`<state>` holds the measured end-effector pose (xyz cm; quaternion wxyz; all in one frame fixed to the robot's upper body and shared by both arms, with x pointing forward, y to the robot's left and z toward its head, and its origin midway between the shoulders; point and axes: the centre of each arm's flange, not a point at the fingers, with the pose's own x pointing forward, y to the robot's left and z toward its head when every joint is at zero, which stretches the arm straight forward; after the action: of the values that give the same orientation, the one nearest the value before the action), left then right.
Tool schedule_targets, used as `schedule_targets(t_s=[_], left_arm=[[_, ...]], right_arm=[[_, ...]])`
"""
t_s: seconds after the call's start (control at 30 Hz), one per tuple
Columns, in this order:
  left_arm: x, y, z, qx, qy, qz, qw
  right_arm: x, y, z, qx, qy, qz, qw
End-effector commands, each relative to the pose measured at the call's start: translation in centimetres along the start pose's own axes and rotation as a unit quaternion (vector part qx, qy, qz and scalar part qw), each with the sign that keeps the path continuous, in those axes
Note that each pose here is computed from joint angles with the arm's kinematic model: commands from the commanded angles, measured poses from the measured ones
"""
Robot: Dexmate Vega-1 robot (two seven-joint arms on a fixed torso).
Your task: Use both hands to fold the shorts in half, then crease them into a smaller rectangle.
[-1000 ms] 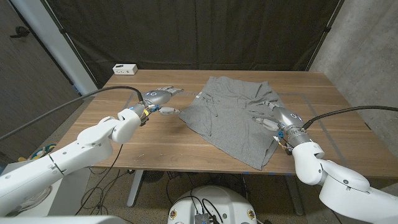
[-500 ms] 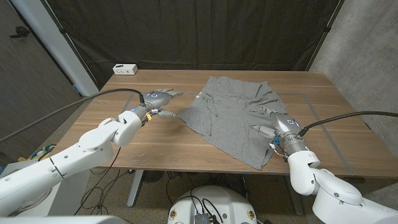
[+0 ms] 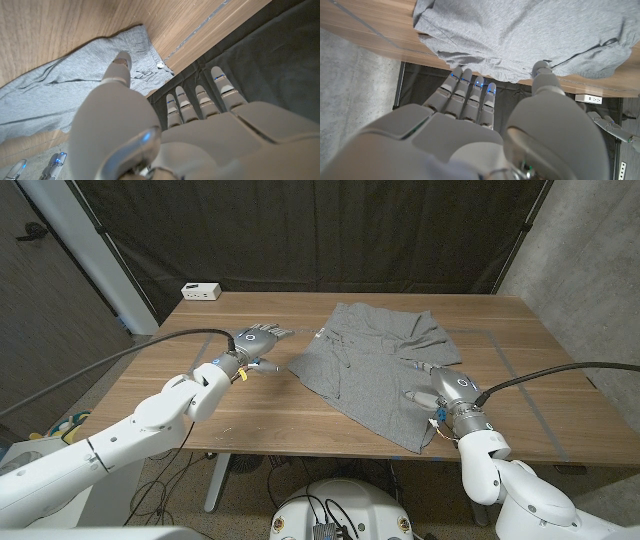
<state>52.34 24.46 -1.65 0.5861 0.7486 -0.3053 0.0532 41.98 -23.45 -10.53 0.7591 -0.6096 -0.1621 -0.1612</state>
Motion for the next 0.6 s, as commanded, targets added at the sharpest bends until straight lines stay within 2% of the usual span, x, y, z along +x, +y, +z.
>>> schedule_targets(t_s=[0.03,0.1,0.23,0.3,0.37,0.43,0.5,0.6], left_arm=[[0.1,-0.5,0.1,0.059,0.005,0.016,0.998],[0.3,-0.7,-0.1,0.057,0.004,0.008,0.998],[0.6,-0.8,0.0,0.07,0.005,0.009,0.998],[0.7,-0.9,0.1,0.074,0.004,0.01,0.997],[0.8,-1.0,0.1,0.077,0.005,0.012,0.997],[0.9,-1.1,0.1,0.078,0.005,0.012,0.997],[1.0,-1.2,0.2,0.081,0.004,0.01,0.997],[1.2,-1.3,0.4,0.089,0.002,0.008,0.996]], right_arm=[[-2.2,1.3,1.5,0.005,-0.015,0.05,0.9986],[-2.3,1.4,1.3,0.019,-0.017,0.057,0.9981],[-2.5,1.6,1.4,0.005,-0.013,0.054,0.9985],[-2.6,1.7,1.5,0.005,-0.009,0.073,0.9973],[-2.8,1.9,1.5,0.023,-0.019,0.077,0.9966],[-3.0,2.2,2.0,0.001,-0.016,0.07,0.9974],[-2.9,2.3,1.9,0.007,-0.013,0.083,0.9965],[-3.1,2.5,2.1,-0.005,-0.012,0.083,0.9964]])
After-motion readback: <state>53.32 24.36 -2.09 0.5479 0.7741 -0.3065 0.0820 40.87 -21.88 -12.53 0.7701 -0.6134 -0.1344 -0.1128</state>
